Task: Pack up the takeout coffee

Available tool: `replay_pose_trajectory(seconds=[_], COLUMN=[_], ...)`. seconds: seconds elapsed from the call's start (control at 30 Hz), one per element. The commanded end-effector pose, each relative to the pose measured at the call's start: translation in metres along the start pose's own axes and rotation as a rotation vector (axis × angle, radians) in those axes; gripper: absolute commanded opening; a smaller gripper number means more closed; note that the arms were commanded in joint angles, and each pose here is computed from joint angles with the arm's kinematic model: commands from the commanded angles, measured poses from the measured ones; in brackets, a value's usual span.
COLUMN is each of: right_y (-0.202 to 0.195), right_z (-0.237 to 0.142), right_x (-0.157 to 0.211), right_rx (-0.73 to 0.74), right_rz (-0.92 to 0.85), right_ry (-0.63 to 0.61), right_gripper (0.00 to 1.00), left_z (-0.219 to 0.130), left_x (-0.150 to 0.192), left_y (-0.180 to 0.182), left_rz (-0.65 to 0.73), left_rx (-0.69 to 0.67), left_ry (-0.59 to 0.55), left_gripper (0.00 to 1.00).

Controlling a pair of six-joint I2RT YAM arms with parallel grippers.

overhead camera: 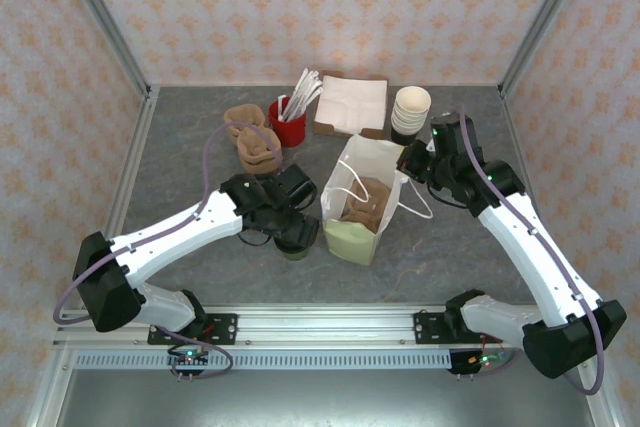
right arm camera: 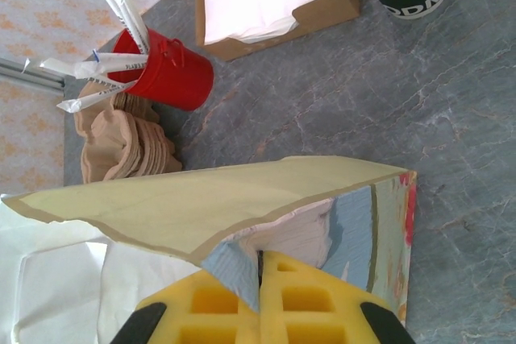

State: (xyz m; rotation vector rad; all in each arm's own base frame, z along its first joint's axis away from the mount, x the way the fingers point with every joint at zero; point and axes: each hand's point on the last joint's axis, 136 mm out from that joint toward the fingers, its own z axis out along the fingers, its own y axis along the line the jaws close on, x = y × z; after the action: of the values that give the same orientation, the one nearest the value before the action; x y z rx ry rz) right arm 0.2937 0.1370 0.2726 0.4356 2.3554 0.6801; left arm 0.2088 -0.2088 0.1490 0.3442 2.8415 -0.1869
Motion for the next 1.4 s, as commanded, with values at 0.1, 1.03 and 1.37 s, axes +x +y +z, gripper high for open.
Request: replay_pose_trajectory(seconds=[0.1,1.03,1.37], right_y=[-0.005,-0.008,-0.011], right_z=[-0.003,-0.003,-0.003], right_x=[-0.005,-0.005,-0.005], right_rx=[0.026,0.041,0.052], right_rz=[0.022,0.006,0.007], right_ry=[-0.033,-0.039,-0.039], right_gripper=[0.00,0.00,0.00], left_z=[0.008,0.029,0.032], left_x=[0.003,0.022,0.026], left_y=[0.000,0.005,0.004], left_rz=[-0.005,-0.022,-0.006], left_rx=[-0.024,-0.053,-0.059], left_ry=[0.018,0.070,0.090], left_gripper=[0.83,0.82,0.73])
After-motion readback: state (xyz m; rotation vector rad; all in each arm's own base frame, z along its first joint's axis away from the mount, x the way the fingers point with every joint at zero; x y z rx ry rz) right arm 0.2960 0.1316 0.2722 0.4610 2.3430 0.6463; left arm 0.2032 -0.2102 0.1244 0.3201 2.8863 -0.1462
